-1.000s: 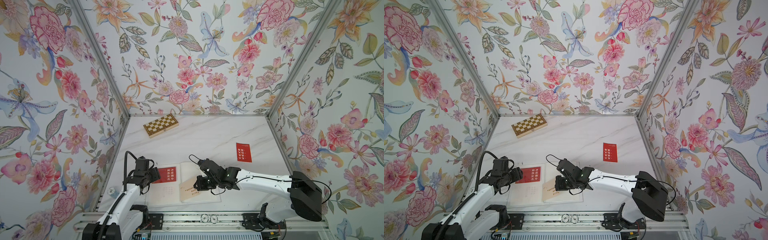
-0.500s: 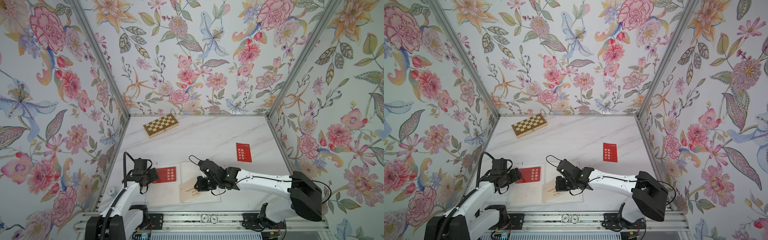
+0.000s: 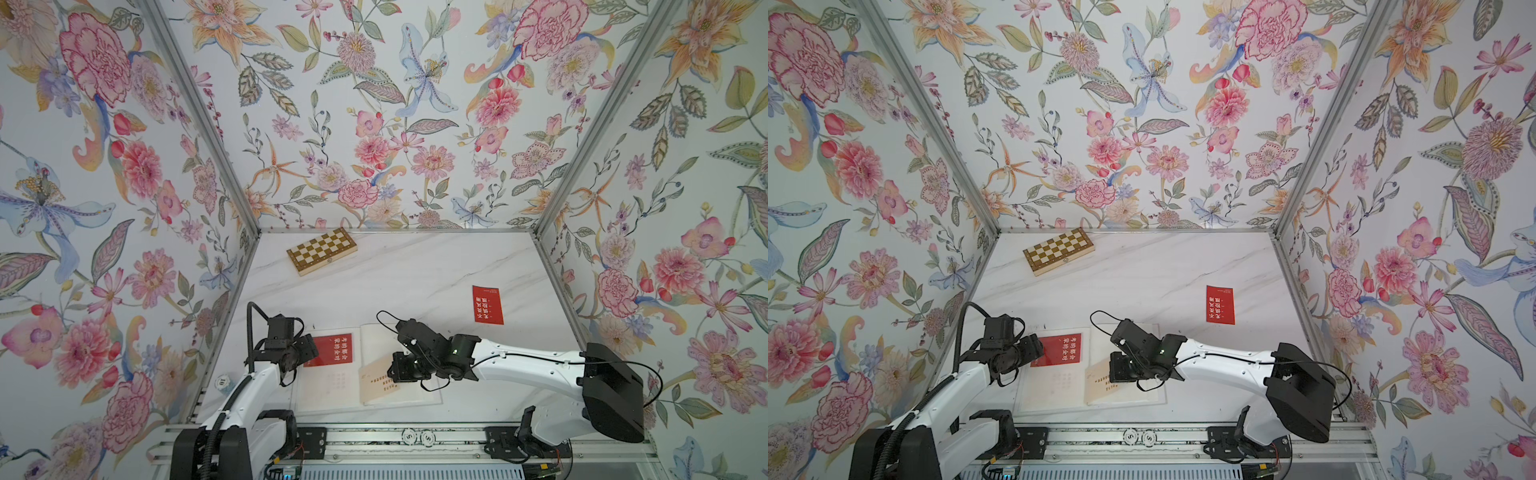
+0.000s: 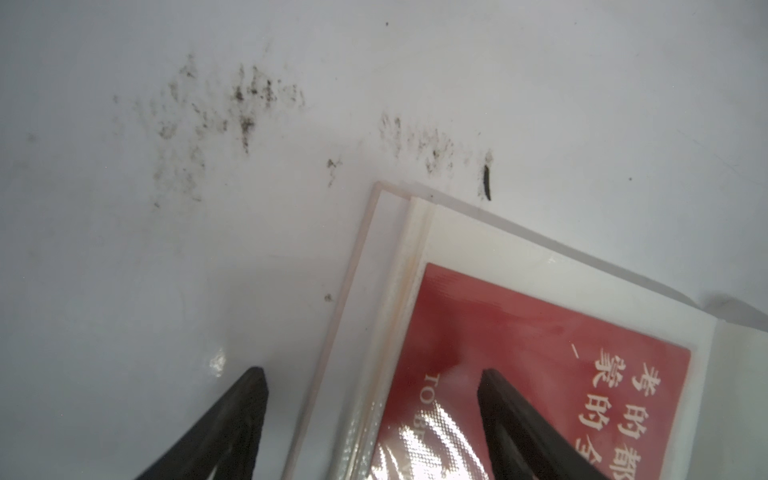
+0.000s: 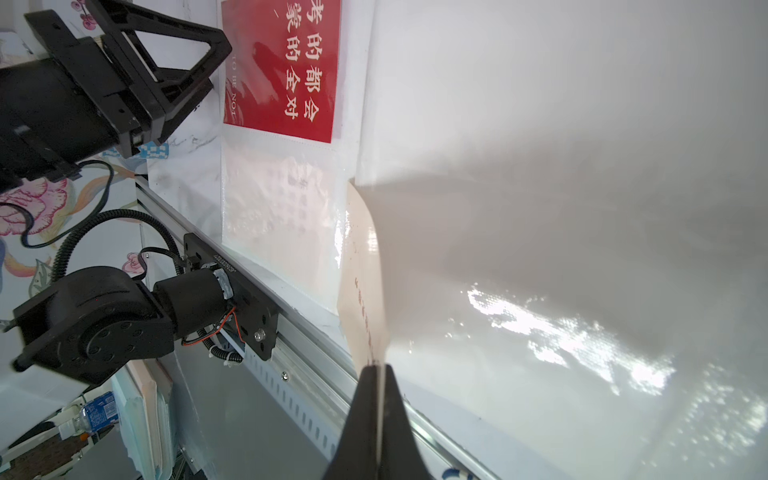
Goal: Place the photos into the photo albums
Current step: Insert the photo into the photo album.
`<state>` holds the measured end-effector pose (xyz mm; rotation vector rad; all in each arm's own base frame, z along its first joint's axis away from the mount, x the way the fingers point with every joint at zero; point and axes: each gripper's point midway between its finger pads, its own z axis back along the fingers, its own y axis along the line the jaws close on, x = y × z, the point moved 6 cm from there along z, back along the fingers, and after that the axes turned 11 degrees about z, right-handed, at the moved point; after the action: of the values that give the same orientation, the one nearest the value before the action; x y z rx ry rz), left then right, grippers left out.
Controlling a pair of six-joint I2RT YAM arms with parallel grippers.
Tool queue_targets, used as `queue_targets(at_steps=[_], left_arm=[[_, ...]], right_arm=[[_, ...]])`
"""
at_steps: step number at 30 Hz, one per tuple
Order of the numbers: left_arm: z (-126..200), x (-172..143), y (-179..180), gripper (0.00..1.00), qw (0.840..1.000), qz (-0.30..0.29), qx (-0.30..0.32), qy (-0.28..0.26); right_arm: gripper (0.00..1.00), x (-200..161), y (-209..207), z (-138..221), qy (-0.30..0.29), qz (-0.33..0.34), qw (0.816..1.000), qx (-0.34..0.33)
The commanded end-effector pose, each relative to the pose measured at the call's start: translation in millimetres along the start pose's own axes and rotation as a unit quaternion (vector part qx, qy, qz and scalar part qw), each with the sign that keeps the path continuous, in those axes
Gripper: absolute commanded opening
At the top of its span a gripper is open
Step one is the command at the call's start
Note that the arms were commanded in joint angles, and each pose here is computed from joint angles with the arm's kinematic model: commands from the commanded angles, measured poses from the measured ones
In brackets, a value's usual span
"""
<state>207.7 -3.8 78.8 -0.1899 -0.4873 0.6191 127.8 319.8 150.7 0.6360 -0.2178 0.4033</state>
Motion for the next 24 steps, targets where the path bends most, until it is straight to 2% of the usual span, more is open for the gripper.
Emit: queue_targets(at_steps=[1,6,24], left_arm=[[-3,-10,6,0.79,1.0,0.001,0.004,0.029],[-3,-11,5,0.79,1.0,-0.002,0.001,0.029],[-3,-10,3,0.78,1.0,-0.005,-0.01,0.025]], right_arm=[[0.0,4,3,8,-0.013,-0.005,1.0,-0.014],[0.0,8,7,14,-0.018,-0.007,1.0,-0.024],[0.0,1,4,-2,0.008,-0.011,0.999,-0.043]])
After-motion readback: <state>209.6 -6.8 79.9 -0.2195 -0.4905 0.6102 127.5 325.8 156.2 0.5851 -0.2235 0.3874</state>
